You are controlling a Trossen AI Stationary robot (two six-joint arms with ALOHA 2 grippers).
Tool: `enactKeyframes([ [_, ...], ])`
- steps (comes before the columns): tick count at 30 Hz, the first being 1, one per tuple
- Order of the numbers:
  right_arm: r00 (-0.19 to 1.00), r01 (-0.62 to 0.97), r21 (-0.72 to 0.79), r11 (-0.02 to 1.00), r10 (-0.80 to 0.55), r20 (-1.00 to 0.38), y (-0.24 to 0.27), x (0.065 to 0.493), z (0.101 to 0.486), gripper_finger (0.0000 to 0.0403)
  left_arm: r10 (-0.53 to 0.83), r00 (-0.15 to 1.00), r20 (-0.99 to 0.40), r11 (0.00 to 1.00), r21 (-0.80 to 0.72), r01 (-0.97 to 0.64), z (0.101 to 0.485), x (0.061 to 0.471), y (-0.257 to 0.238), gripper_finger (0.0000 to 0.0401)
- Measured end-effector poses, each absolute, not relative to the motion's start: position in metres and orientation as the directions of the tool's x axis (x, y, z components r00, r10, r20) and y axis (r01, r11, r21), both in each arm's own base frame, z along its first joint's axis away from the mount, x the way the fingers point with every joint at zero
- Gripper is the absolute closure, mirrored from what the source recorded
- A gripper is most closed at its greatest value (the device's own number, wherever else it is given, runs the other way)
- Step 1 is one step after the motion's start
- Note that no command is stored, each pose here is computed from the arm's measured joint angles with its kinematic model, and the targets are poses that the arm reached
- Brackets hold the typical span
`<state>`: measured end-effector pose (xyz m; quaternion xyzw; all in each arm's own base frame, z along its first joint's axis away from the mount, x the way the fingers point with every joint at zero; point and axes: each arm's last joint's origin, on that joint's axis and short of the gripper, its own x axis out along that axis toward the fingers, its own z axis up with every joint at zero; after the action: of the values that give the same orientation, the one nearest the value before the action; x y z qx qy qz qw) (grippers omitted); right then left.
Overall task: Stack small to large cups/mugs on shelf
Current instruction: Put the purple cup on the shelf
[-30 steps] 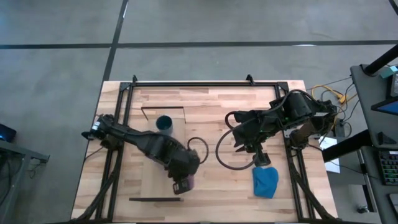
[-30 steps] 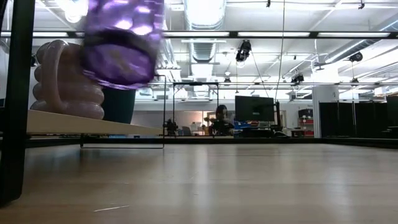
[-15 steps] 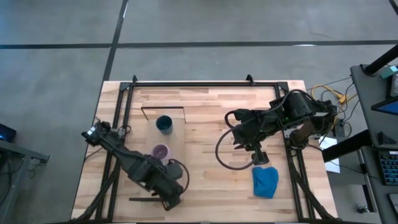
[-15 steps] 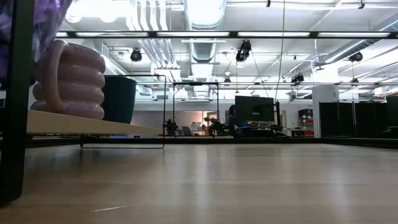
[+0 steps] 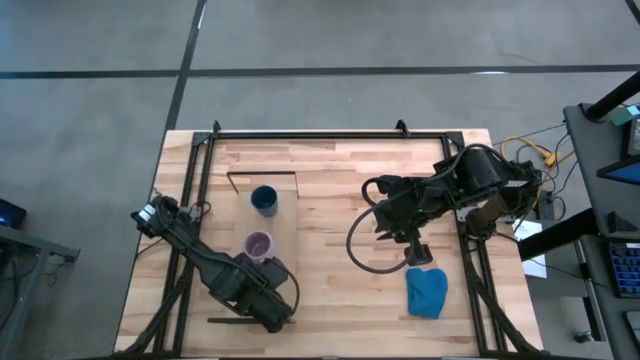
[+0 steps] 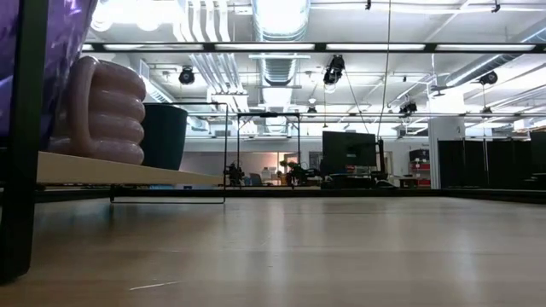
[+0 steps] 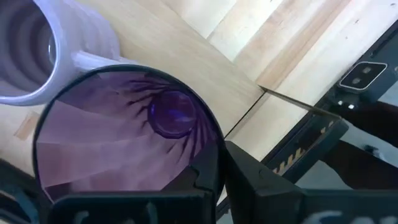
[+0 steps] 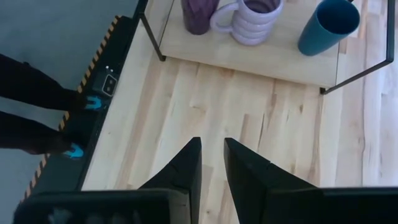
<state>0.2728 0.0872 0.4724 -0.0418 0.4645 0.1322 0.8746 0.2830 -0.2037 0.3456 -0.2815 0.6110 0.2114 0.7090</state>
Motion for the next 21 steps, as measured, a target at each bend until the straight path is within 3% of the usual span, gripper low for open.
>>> enactKeyframes([
  [13, 0.533, -0.258, 0.059, 0.964, 0.193, -0.824, 0.0873, 0.2728, 0.4724, 0.0339, -0.047, 0.170, -0.984, 0.743, -0.148, -0.653, 0.3441, 0.2833, -0.2052, 0.0399],
  [21, 0.533, -0.259, 0.060, 0.964, 0.194, -0.824, 0.0873, 0.2728, 0.4724, 0.0339, -0.101, 0.135, -0.986, 0.741, -0.165, -0.650, 0.3435, 0.2829, -0.2072, 0.0351],
])
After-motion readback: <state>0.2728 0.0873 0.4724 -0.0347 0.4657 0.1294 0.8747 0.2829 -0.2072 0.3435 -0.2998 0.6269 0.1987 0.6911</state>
